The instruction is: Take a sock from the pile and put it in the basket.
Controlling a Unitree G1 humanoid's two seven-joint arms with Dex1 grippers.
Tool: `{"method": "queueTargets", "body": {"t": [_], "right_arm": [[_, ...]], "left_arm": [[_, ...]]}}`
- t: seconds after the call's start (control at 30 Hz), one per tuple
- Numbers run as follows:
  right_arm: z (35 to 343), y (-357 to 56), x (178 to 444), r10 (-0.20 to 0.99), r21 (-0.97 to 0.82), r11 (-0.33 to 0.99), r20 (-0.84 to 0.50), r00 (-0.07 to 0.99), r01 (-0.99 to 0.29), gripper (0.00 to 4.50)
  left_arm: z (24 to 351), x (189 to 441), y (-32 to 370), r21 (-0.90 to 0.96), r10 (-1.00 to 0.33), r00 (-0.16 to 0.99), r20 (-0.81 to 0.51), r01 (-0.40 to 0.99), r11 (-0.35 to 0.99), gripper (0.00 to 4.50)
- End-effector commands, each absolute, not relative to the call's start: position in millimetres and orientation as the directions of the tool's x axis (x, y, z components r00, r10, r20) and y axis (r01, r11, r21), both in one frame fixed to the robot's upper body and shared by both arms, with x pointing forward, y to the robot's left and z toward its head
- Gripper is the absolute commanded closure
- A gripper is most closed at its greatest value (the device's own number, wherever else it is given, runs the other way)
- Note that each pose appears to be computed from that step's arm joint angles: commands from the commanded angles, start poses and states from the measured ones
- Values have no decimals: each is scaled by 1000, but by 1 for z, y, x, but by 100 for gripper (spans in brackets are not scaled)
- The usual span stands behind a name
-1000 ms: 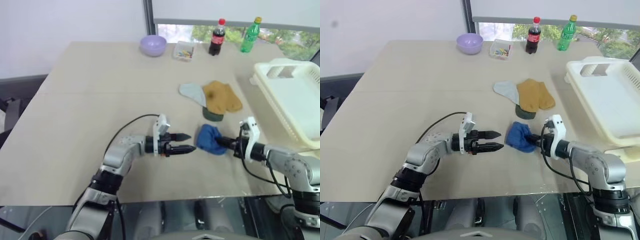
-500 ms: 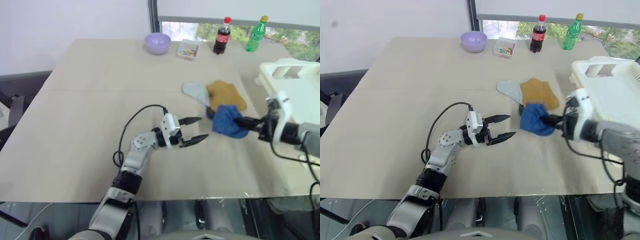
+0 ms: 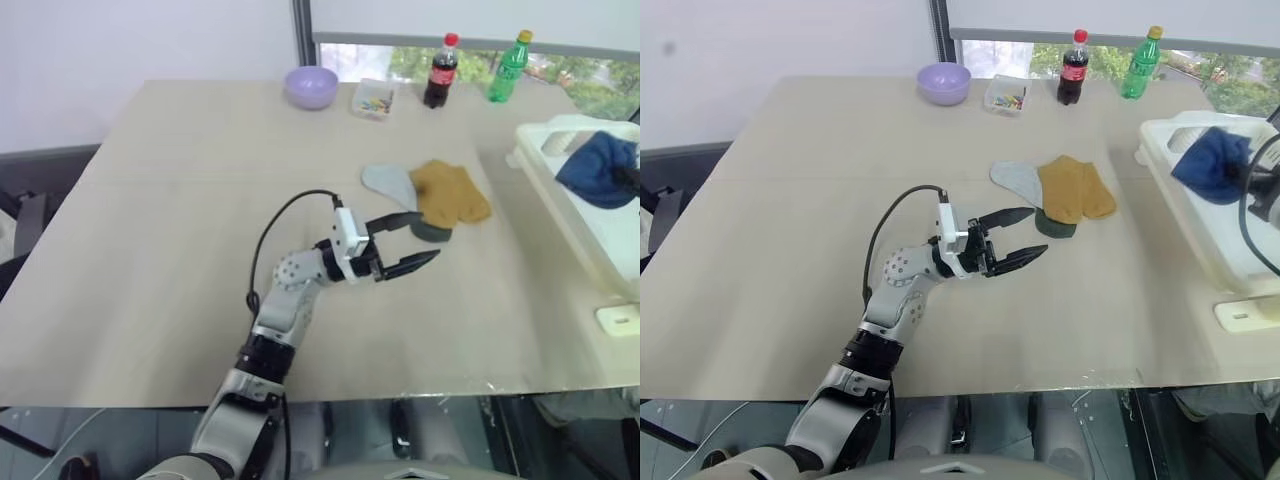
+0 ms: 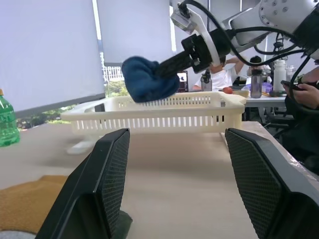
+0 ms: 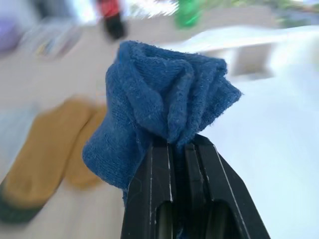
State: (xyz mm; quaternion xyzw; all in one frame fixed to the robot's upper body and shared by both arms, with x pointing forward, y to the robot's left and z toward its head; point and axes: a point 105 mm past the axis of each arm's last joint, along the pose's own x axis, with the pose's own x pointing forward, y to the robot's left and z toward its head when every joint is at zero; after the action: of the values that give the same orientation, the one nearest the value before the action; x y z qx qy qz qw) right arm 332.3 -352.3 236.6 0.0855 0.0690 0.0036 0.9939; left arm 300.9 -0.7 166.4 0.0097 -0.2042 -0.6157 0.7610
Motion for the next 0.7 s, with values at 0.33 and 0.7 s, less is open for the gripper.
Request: {"method": "queueTargets", "body": {"t": [0.33,0.7], "right_arm": [[227,-411,338,-327,493,801,-113,938,339,84],[296,-362,339,-183,44,983,274,944,177,3]], "left_arm": [[175,298,-1,308,-941,148,304,920,244,121],[173,309,13,311,-931,228,284,897,315,121]]}}
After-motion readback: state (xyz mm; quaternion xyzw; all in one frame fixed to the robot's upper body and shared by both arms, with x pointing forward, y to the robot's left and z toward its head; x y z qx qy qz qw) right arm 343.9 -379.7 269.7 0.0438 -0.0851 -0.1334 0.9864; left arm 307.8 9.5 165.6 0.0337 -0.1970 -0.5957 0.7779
